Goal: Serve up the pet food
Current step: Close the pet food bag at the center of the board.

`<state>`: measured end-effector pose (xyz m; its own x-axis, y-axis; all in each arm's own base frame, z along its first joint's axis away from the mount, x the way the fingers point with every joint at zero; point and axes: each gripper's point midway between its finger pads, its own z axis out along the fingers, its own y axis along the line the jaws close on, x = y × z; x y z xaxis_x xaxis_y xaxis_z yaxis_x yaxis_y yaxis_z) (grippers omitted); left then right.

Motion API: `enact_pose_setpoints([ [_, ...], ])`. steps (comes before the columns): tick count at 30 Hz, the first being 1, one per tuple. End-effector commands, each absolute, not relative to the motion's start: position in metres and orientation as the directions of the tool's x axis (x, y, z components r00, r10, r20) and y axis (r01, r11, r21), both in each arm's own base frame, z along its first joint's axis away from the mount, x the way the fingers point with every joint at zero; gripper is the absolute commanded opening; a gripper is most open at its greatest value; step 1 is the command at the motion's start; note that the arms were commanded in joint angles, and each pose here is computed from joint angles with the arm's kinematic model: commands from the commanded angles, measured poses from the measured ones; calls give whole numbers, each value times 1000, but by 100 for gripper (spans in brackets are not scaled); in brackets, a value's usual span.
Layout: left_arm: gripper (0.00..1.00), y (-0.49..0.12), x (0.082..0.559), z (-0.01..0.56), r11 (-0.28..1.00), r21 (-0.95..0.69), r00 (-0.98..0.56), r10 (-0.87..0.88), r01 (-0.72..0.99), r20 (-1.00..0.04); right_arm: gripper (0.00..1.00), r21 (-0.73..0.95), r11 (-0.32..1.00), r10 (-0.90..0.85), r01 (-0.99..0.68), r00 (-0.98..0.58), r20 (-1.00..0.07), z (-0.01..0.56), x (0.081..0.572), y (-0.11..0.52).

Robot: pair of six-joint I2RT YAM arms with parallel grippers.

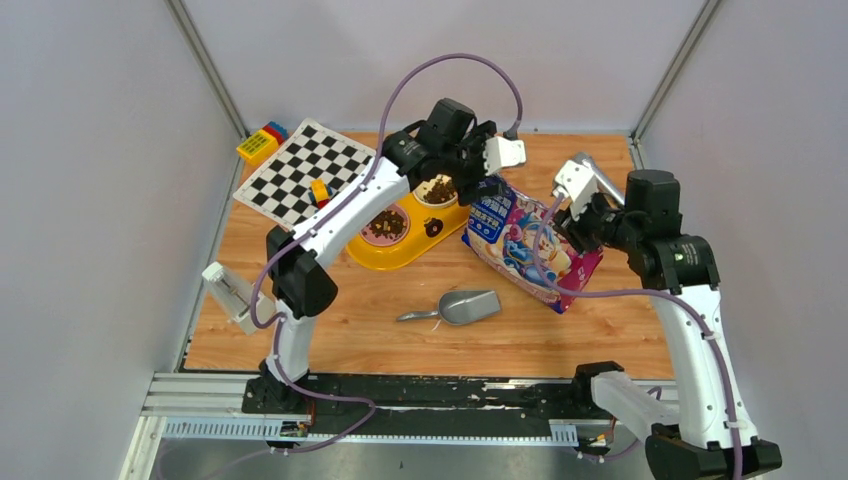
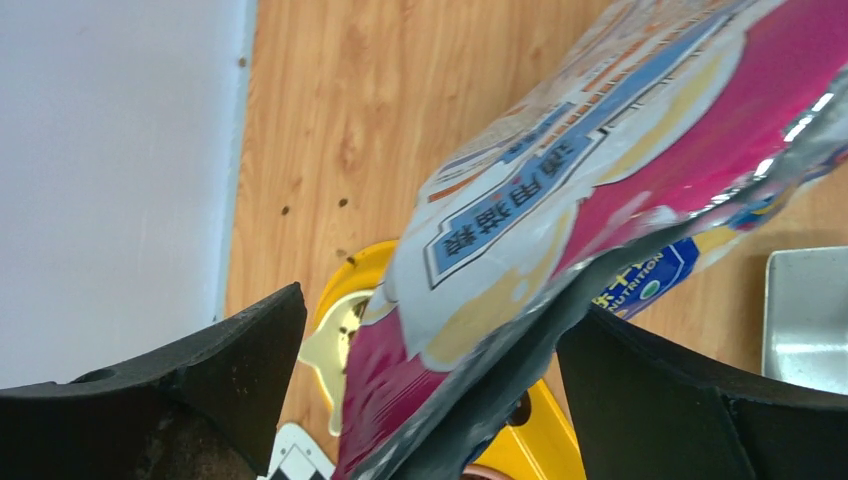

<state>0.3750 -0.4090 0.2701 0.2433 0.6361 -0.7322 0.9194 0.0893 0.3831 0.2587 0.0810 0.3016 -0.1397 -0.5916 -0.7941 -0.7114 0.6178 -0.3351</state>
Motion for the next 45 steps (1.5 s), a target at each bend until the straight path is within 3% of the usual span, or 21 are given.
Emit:
enact_pose_setpoints([
  [1,100,-395,379,337,232,456,257,575,859,-777,37,-406,581,-668,-705,-128,-733,302,258,83],
  [5,100,-375,386,341,301,451,209,588,840,-782,26,-483,595,-732,-643,-185,-655,290,269,67],
  [9,100,-345,390,339,364,442,152,606,820,-781,0,-549,596,-761,-586,-194,-620,291,275,55],
  [18,100,-250,368,323,468,375,8,617,800,-787,0,-631,582,-784,-514,-149,-602,305,283,49],
  [19,100,-241,357,319,469,367,-2,619,803,-785,9,-624,574,-789,-531,-154,-595,301,283,51],
  [20,100,-231,355,317,479,367,-13,621,797,-784,30,-618,566,-794,-546,-157,-587,299,284,53],
  [21,100,-222,344,314,471,360,-15,623,806,-782,40,-616,558,-798,-556,-156,-582,297,285,56],
  [22,100,-212,342,313,466,368,-13,633,804,-774,46,-614,552,-801,-564,-155,-579,294,287,58],
  [24,100,-192,335,312,478,361,-35,639,801,-769,47,-618,541,-807,-570,-145,-573,292,290,63],
  [26,100,-175,330,310,491,355,-58,644,795,-763,43,-620,534,-811,-575,-139,-569,291,293,67],
  [27,100,-166,328,314,507,360,-61,639,784,-767,36,-621,533,-811,-575,-136,-570,292,295,69],
  [29,100,-156,325,314,522,357,-71,632,774,-772,4,-624,538,-806,-566,-131,-577,294,300,72],
  [30,100,-153,324,312,526,352,-77,630,774,-772,0,-624,542,-805,-563,-133,-579,296,302,73],
  [37,100,-136,323,313,564,337,-101,607,754,-789,0,-654,543,-802,-526,-93,-590,316,303,85],
  [38,100,-135,322,313,566,334,-103,604,753,-790,9,-647,547,-800,-531,-105,-591,315,304,85],
  [39,100,-135,322,314,568,331,-104,601,754,-793,26,-639,547,-799,-541,-109,-592,315,305,87],
  [40,100,-134,321,315,567,330,-103,599,754,-794,38,-631,546,-797,-551,-107,-595,314,304,90],
  [42,100,-132,321,315,571,330,-106,599,752,-794,44,-616,549,-784,-564,-92,-614,317,305,97],
  [45,100,-131,320,315,572,331,-108,600,751,-792,46,-598,553,-770,-581,-81,-633,319,307,104],
])
